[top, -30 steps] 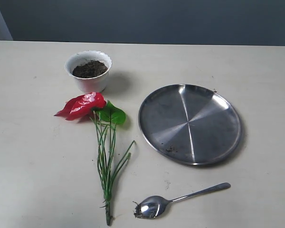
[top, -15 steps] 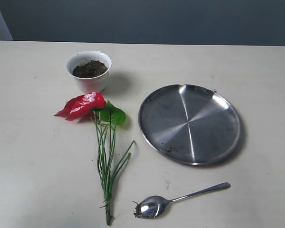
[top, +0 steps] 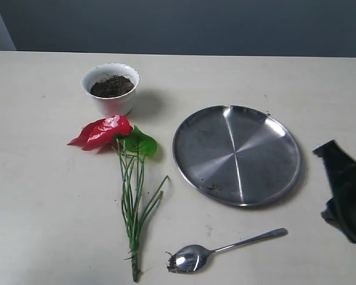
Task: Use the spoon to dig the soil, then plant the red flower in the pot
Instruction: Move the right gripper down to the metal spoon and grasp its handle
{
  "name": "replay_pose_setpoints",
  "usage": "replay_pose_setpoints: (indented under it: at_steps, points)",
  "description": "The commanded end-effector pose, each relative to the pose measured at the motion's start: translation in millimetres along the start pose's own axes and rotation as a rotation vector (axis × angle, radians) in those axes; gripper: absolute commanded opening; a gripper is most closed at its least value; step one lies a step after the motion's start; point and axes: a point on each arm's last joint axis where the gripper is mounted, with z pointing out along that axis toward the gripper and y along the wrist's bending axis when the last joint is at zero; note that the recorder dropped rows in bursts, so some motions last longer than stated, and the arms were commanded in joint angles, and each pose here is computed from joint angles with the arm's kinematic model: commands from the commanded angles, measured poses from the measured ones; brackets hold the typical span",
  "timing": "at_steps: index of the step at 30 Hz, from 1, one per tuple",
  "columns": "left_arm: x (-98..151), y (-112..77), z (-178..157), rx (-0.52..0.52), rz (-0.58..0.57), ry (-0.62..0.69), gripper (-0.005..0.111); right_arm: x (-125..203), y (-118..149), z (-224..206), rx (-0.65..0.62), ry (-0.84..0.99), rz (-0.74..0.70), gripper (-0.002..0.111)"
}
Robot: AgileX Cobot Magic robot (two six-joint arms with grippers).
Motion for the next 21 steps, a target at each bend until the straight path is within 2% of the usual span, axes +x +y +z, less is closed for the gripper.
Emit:
replay_pose_setpoints:
  at_steps: [1, 6, 11, 14, 17, 19, 21]
  points:
    - [0, 0.2, 0, -0.004, -0.004, -0.011, 0.000, 33, 25, 26, 0.094, 0.030, -0.055, -0.001]
    - [0, 0.2, 0, -0.004, -0.004, -0.011, 0.000, 52, 60, 46, 0.127, 0.031, -0.067, -0.001]
    - [0, 0.2, 0, -0.004, -0.004, -0.011, 0.000, 66, 70, 61, 0.080, 0.101, -0.054, 0.002]
    - [0, 0.2, 0, -0.004, -0.004, -0.011, 0.000, 65, 69, 62, 0.073, 0.110, -0.044, 0.016]
    - [0, 0.2, 0, -0.004, -0.004, -0.011, 0.000, 62, 64, 59, 0.129, 0.088, -0.028, 0.036]
    - [0, 0.2, 0, -0.004, -0.004, -0.011, 0.000, 60, 58, 57, 0.192, 0.069, -0.009, 0.041]
    - [0, 0.2, 0, -0.004, -0.004, -0.011, 0.000, 60, 54, 56, 0.238, 0.070, 0.016, 0.041]
